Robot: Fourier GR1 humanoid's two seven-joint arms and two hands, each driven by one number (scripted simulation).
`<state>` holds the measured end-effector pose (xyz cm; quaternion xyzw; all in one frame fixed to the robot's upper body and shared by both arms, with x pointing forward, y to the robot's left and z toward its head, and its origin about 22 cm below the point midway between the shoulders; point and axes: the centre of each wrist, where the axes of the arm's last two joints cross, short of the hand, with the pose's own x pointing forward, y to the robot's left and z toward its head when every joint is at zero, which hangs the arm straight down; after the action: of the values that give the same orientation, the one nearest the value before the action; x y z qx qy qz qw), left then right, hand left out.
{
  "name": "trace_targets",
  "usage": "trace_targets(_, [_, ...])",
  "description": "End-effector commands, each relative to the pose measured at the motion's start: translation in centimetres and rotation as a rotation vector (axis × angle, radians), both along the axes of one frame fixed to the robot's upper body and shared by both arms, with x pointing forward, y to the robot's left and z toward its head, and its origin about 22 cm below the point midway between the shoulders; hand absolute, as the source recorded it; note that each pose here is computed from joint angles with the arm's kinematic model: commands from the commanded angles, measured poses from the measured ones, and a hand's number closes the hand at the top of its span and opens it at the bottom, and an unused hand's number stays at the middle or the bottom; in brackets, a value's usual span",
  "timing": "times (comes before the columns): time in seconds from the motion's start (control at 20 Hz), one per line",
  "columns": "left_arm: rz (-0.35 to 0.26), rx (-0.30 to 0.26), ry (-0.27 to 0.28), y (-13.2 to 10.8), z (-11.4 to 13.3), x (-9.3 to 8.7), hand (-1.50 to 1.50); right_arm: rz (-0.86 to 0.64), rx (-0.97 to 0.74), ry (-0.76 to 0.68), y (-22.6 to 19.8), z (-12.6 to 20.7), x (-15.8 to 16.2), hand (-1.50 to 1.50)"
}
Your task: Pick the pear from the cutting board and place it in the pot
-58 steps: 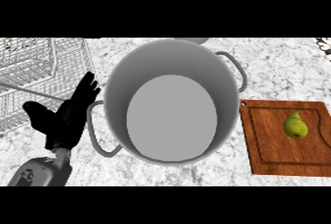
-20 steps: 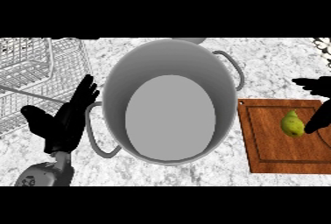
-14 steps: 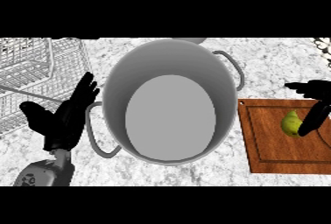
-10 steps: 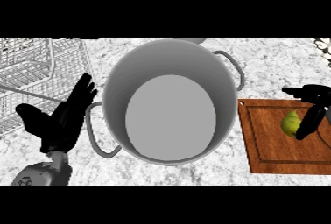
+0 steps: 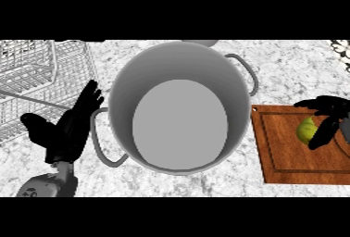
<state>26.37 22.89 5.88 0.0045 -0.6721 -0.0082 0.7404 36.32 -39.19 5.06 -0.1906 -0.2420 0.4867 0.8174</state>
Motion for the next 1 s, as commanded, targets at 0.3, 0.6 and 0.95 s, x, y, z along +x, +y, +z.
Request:
trace_targets(0.3, [0.007,-0.006,0.0,1.1,-0.6,-0.3,0.0,0.041,0.09,-0.138,-0.3,-0.5,-0.2,1.5])
trace_targets(0.6, [0.034,0.011,0.035,0.1,-0.4,-0.8,0.0,0.191,0.064,-0.334,9.8,-1.5,-0.7,1.5])
trace_targets(0.95, [0.065,0.001,0.021,2.2,-0.1,-0.9,0.0,0.259,-0.04,-0.57,18.4,-0.8,-6.5,1.5])
